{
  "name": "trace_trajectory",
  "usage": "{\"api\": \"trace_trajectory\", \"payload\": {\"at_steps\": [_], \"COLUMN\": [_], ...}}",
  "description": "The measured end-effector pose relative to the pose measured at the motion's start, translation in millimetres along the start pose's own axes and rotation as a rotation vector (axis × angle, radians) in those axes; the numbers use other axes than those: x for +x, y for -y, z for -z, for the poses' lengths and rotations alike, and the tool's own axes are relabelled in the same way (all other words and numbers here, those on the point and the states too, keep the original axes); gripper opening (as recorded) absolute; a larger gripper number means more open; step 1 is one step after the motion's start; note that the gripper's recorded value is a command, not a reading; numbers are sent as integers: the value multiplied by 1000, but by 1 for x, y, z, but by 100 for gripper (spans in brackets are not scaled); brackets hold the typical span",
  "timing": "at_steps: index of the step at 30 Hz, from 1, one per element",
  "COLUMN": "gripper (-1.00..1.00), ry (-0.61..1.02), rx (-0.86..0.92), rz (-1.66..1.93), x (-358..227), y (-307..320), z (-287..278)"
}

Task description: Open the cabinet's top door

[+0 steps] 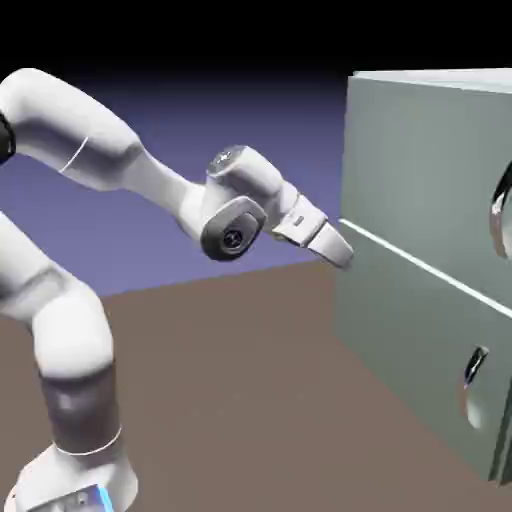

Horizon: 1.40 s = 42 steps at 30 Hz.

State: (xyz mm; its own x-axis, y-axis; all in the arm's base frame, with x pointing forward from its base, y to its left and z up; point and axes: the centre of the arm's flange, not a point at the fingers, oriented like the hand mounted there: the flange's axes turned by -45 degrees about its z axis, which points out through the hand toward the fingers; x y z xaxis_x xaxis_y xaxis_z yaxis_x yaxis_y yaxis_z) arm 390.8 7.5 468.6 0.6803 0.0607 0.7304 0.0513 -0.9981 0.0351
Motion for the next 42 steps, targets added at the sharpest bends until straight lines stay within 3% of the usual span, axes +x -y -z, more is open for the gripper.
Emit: {"api": "trace_trajectory", "payload": {"at_steps": [25,42], "gripper": [0,0], "ry": [-456,-672], "rx": [39,31], "rz": [64,16], "x": [110,124], "y": [-14,-91], "z": [118,120]}}
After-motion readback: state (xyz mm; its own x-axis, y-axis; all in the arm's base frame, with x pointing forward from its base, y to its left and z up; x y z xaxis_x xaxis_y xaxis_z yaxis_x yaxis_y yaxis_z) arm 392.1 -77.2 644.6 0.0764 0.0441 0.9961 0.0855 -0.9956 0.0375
